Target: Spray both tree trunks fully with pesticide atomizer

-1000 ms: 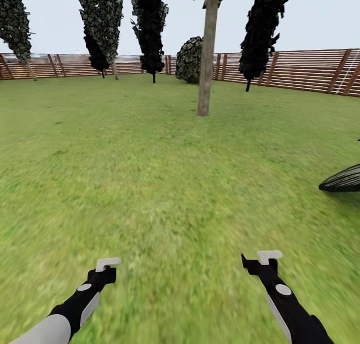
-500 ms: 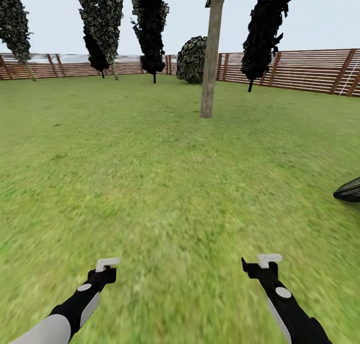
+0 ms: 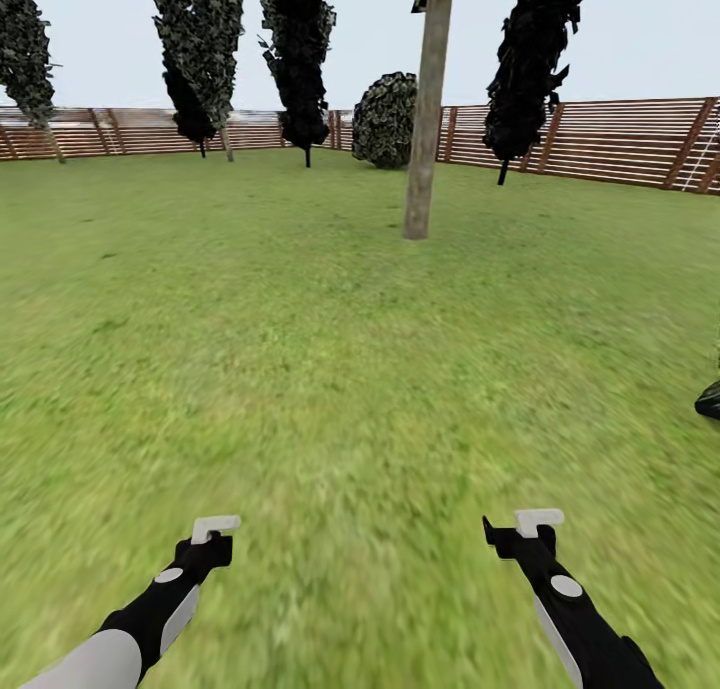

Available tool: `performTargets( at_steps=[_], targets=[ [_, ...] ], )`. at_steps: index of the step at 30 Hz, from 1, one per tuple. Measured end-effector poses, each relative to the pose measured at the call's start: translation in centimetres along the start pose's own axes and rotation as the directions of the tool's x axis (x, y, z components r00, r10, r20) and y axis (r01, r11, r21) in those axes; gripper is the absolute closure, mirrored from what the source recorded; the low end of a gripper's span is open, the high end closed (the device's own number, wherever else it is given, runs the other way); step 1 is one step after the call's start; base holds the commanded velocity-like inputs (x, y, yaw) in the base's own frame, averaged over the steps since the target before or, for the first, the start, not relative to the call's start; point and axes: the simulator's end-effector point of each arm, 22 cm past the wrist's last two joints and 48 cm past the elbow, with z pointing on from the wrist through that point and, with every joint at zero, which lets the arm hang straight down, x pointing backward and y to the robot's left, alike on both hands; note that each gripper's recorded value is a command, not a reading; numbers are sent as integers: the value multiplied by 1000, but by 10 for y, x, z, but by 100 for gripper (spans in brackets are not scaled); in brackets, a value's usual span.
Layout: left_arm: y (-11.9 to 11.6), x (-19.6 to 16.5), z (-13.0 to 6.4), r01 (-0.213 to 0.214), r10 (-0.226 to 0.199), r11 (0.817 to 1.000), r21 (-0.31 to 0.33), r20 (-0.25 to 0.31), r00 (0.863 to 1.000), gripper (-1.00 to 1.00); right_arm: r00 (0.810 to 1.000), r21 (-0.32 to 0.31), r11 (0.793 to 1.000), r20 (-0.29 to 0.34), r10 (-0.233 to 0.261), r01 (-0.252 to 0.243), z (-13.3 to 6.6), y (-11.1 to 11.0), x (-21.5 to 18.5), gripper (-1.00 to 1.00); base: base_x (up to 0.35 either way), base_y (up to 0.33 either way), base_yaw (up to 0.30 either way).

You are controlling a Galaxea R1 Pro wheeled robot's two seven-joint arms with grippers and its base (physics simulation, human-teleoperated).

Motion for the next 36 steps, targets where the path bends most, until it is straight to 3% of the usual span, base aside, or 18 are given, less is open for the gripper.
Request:
performTargets(
  at_steps=[22, 36],
  targets=[
    [0, 1, 0, 1, -1, 1000, 0, -1, 1000, 100, 1000, -2, 1000, 0, 0, 0, 0, 0, 0, -100, 336, 54, -281],
    [1, 1, 0, 1, -1, 1000, -1, -2, 1000, 100, 1000, -4, 1000, -2, 1, -1, 0, 1, 0, -100, 337, 0, -23]
  ],
)
